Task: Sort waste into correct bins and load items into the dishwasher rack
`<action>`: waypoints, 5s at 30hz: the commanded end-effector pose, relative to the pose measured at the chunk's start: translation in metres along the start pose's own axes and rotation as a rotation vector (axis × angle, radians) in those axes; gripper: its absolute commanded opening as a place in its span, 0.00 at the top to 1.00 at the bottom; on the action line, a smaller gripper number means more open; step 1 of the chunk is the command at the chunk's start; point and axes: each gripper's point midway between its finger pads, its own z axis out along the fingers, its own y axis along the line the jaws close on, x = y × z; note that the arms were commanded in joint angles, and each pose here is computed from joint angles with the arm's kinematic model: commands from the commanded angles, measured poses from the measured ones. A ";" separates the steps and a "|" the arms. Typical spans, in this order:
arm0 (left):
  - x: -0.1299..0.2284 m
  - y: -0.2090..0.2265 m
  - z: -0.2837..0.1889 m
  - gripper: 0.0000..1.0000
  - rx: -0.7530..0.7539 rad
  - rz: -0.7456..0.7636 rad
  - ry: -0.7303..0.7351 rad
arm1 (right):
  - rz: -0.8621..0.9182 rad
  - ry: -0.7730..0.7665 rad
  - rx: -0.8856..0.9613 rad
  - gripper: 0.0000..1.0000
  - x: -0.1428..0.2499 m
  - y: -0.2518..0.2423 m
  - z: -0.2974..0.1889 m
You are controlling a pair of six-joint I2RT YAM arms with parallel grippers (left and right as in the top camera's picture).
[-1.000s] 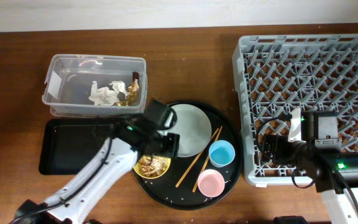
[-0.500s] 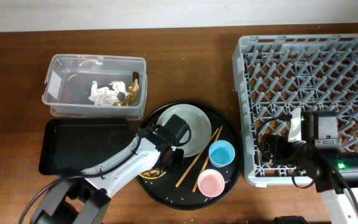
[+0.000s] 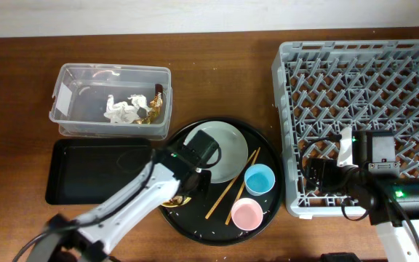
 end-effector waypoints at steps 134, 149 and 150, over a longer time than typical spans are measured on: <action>-0.031 0.188 -0.025 0.71 -0.203 -0.245 -0.091 | -0.004 -0.014 -0.011 0.02 -0.004 0.003 -0.005; -0.024 0.174 -0.012 0.61 -0.168 -0.216 -0.025 | -0.004 -0.014 -0.011 0.02 -0.004 0.003 -0.005; -0.028 0.174 -0.018 0.61 -0.168 -0.216 -0.039 | -0.004 -0.014 -0.011 0.02 -0.004 0.003 -0.005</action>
